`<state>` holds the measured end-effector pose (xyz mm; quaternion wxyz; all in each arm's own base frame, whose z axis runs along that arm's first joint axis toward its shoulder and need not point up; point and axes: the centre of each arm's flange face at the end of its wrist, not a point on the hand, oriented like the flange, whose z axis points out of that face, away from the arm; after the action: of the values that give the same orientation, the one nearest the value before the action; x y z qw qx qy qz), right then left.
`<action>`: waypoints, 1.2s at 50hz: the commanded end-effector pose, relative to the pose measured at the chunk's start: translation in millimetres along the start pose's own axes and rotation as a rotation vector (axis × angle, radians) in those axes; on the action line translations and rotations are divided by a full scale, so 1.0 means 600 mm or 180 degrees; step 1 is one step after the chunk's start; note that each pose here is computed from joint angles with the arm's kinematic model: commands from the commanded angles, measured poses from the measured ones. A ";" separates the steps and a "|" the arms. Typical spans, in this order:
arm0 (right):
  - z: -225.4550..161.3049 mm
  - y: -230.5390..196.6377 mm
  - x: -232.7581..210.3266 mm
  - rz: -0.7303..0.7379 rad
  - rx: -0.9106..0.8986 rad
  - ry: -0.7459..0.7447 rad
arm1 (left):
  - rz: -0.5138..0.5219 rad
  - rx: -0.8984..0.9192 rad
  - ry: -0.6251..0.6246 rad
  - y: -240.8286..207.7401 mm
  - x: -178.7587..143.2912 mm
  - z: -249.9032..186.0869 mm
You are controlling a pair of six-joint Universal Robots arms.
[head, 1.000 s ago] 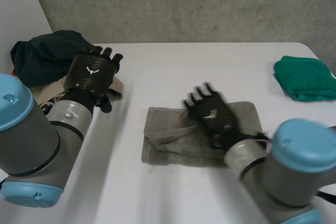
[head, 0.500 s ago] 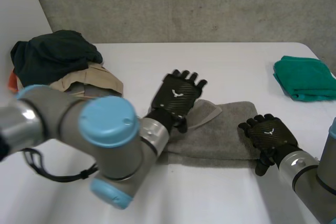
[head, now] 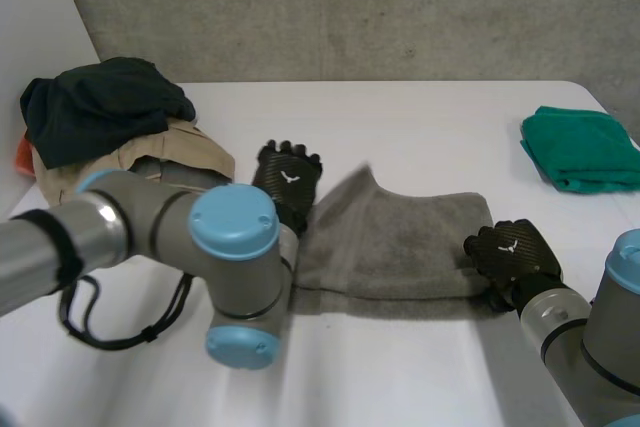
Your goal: Fold the laundry.
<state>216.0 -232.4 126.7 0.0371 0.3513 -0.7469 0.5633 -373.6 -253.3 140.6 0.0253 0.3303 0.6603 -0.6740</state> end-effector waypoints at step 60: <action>0.047 -0.117 -0.014 0.1211 -0.0078 -0.0842 | -0.0748 -0.0378 0.0768 -0.029 0.027 -0.082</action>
<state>260.9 -245.5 201.9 -0.1543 0.2545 -0.7868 0.5406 -378.3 -202.6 181.0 -0.1528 0.3132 0.6944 -0.6295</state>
